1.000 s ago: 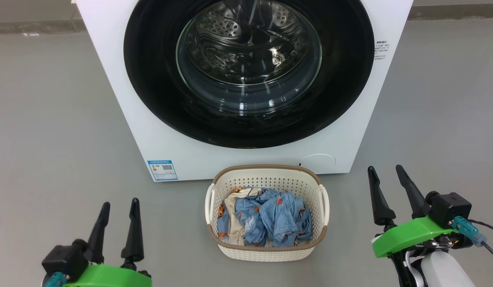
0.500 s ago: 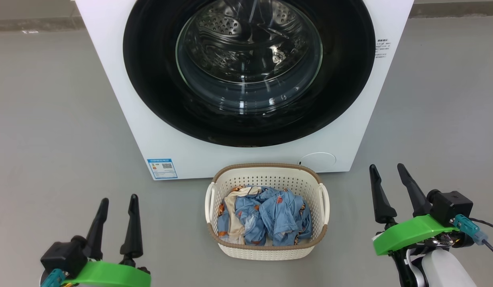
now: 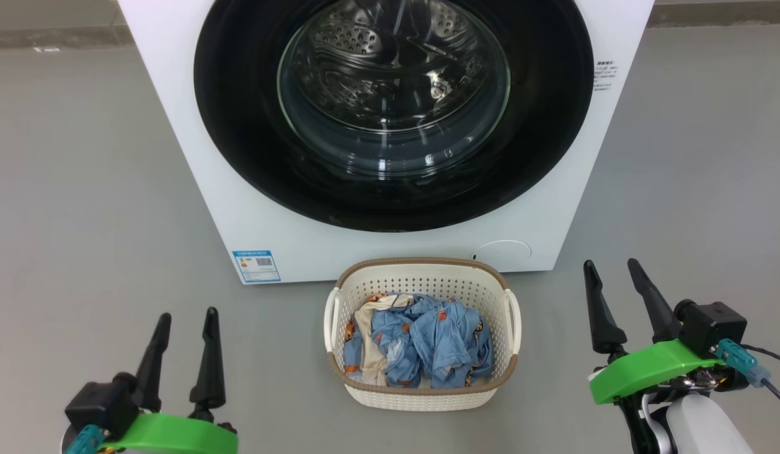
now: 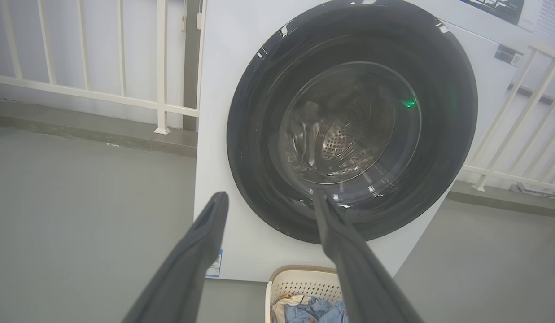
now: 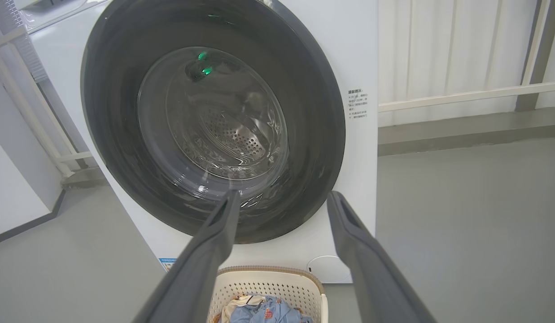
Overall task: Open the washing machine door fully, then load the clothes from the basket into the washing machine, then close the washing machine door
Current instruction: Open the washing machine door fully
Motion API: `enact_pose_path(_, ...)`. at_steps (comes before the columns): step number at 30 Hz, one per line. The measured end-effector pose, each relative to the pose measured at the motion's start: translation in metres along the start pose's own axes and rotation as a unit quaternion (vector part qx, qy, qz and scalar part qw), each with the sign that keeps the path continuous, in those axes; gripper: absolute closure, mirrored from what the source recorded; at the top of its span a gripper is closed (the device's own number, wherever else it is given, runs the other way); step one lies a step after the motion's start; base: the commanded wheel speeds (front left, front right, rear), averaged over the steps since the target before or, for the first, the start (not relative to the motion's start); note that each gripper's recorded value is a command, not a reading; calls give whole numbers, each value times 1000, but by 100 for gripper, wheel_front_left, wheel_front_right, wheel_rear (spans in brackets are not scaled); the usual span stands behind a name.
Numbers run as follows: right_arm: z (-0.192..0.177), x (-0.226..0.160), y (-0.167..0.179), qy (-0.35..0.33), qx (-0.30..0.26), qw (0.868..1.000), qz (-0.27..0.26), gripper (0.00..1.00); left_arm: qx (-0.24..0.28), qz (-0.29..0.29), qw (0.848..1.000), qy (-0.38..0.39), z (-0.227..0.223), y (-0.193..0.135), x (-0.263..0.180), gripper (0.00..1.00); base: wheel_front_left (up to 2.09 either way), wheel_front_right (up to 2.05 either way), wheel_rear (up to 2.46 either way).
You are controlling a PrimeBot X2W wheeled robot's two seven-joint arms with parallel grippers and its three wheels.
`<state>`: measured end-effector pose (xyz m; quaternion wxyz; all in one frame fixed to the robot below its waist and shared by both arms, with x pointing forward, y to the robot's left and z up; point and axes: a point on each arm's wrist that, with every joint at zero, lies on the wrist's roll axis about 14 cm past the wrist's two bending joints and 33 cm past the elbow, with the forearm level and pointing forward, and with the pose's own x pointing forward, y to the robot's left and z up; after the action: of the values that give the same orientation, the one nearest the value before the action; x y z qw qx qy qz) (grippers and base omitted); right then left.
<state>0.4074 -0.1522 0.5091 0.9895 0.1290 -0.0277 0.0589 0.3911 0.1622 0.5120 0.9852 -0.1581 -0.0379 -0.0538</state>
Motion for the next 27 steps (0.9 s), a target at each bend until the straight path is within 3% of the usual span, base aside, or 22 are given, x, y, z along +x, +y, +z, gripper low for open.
enact_pose_path(10, -1, 0, 3, 1, 4, 1000, 1, 0, 4, 2, 1000, 1, 0, 3, 0, 0, 56, 56, -111)
enact_pose_path(27, 1, 2, 2, -1, 3, 1000, 1, 0, -5, -2, 1000, 0, 1, 0, 1, 0, 113, 113, -227)
